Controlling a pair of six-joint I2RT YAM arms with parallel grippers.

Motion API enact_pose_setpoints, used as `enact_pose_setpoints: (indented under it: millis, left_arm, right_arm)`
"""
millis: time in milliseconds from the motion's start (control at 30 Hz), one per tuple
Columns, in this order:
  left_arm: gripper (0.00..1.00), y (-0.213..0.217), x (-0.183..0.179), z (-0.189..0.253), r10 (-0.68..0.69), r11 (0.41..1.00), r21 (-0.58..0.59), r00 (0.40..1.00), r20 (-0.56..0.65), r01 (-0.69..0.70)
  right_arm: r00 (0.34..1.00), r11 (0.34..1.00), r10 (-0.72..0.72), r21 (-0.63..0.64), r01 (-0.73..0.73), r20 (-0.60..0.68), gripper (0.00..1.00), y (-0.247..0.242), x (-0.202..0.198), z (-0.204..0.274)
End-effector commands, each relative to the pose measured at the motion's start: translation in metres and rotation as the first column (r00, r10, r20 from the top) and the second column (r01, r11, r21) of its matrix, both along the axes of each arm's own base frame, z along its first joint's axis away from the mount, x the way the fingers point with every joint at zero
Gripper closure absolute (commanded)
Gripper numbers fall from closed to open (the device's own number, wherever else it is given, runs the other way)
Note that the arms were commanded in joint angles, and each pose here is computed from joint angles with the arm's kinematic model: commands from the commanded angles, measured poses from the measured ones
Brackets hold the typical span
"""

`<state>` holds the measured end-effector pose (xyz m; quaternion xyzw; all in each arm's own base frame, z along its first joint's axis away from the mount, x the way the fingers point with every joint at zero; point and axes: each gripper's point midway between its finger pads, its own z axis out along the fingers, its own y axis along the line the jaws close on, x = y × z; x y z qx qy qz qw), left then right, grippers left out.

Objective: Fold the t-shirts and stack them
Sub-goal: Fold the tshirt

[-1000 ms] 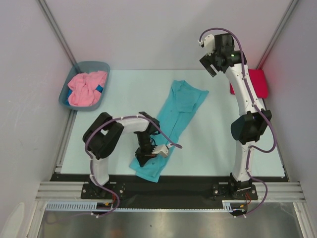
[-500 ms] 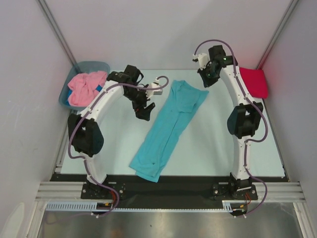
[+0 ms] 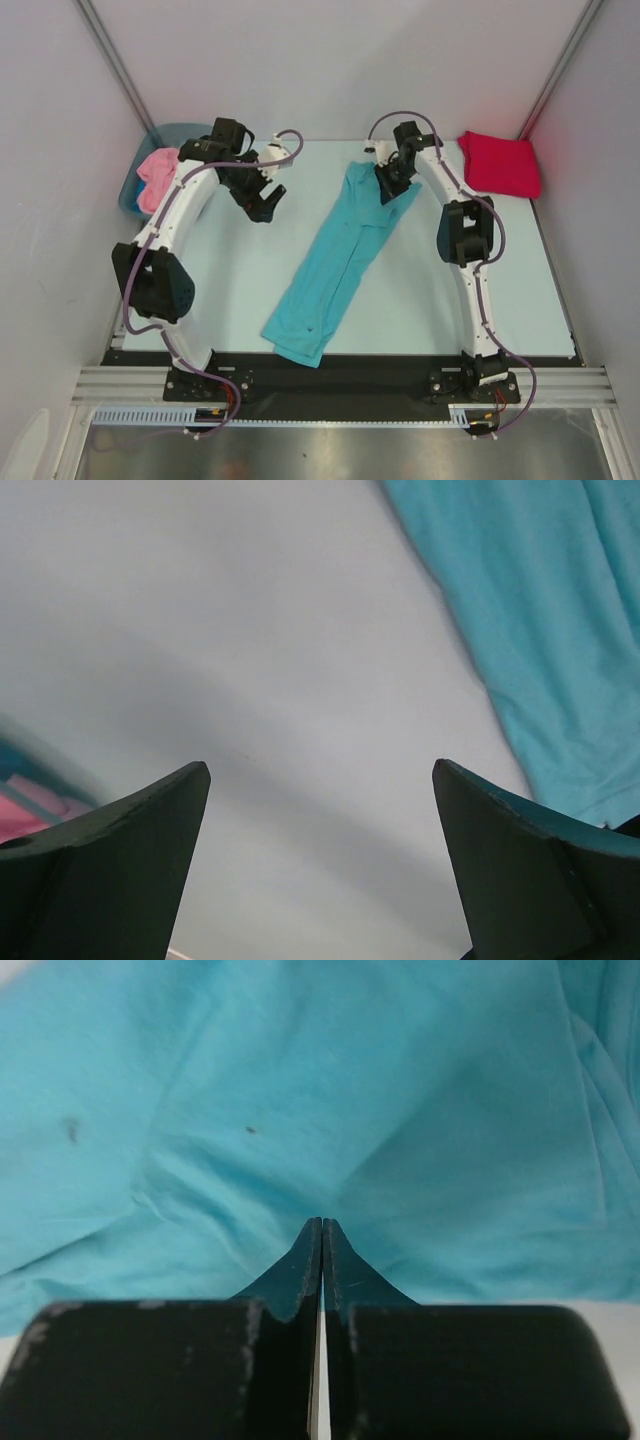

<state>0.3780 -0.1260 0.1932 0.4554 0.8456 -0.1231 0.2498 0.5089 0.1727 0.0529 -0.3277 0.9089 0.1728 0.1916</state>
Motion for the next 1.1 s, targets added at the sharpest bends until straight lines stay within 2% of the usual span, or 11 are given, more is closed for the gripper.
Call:
enact_pose_setpoints:
  millis: [0,167,300,567,1067]
  left_arm:
    - [0.00,0.012,-0.001,0.027,0.043,0.998,0.035,0.994,0.098,-0.047]
    - [0.00,0.025,-0.005,0.025,0.053,0.994,0.094,0.993,0.110,-0.064]
    - [0.00,0.038,-0.001,0.034,0.061,0.989,0.127,0.987,0.150,-0.081]
    - [0.00,0.046,0.011,0.052,0.082,0.987,0.124,0.979,0.189,-0.106]
    - [0.00,0.045,0.009,0.061,0.069,0.989,0.113,0.972,0.226,-0.097]
  right_arm:
    - [0.991,0.997,0.026,0.063,-0.034,0.131,1.00,0.028,0.019,0.029]
    - [0.991,0.999,0.002,0.041,-0.008,0.132,1.00,0.023,0.026,0.018]
    - [0.996,0.999,-0.030,0.040,0.026,0.085,1.00,0.013,0.022,0.002]
    - [0.993,0.996,-0.088,-0.012,0.089,0.082,1.00,-0.006,0.027,-0.013]
    - [0.976,0.950,-0.136,-0.256,0.177,0.169,1.00,-0.081,0.051,-0.038]
